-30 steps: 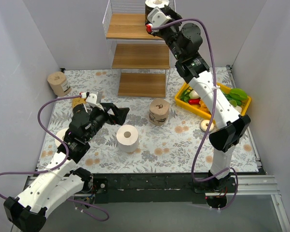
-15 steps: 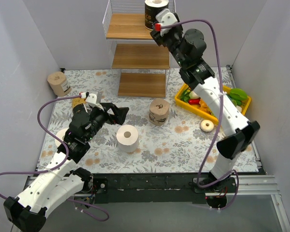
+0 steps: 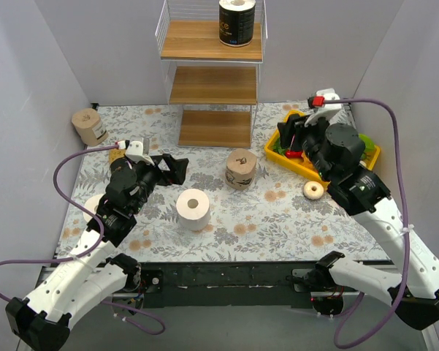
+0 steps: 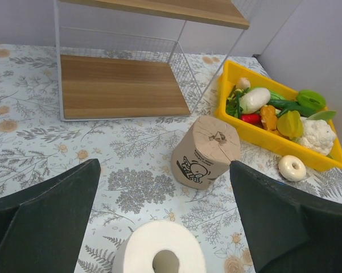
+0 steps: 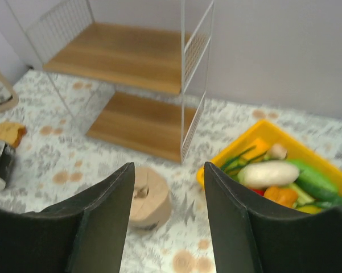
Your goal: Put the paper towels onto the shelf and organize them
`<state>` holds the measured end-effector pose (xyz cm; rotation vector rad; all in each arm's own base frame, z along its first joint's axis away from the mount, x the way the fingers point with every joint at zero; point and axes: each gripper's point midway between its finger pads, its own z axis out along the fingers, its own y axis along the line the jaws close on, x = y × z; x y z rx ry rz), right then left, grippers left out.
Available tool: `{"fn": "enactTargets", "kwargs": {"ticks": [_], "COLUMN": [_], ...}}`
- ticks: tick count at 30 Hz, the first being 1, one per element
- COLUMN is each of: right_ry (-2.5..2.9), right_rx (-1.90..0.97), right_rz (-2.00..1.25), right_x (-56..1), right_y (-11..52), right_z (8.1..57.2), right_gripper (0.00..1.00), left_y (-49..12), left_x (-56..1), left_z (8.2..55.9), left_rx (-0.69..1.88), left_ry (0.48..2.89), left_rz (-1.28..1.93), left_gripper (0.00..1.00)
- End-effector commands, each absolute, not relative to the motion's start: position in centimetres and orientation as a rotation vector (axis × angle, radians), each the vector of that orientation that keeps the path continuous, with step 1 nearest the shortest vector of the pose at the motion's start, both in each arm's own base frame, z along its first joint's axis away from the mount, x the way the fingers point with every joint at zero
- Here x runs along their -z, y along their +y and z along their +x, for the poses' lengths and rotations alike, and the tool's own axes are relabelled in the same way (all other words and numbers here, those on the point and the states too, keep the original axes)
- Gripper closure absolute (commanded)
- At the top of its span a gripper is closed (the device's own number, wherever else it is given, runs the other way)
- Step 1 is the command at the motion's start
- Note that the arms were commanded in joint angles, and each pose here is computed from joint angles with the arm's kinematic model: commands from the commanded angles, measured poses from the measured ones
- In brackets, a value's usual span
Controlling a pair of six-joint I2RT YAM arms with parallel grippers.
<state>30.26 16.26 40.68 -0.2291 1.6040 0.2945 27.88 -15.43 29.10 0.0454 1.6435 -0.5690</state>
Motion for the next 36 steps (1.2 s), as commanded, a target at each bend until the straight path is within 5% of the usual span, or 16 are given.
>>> {"fn": "enactTargets", "kwargs": {"ticks": [1, 5, 8, 18, 30, 36], "right_ry": [1.863, 1.941, 1.938, 1.855, 1.799, 1.798], "right_rx": [-0.409, -0.472, -0.489, -0.508, -0.629, -0.661], "right_rz": [-0.196, -0.206, -0.213, -0.215, -0.266, -0.301], "right_x": [-32.3, -29.0, -28.1, -28.3, -29.1, -29.0], "right_y": [17.4, 17.3, 16.9, 15.0, 16.1, 16.9], "right_z": [28.2, 25.9, 25.0, 22.6, 21.0, 20.9], "right_gripper": [0.4, 0.36, 0.21, 0.15, 0.15, 0.16], "left_y": [-14.5, -10.8, -8.7, -4.2, 2.8, 3.8], "left_x": [-28.3, -24.7, -22.6, -20.0, -18.0, -16.6], "left_z": [28.6, 30.3, 30.7, 32.2, 37.0, 37.8], "left_rx": [0.518, 0.327, 0.177, 0.333, 0.061, 0.024], "left_ry": [1.673, 1.788, 1.859, 1.847, 1.975, 2.09], "left_rz": [-0.032, -0.371, -0.52, -1.045, -0.965, -0.841], "left_gripper": [0.02, 0.02, 0.02, 0.02, 0.02, 0.23]}}
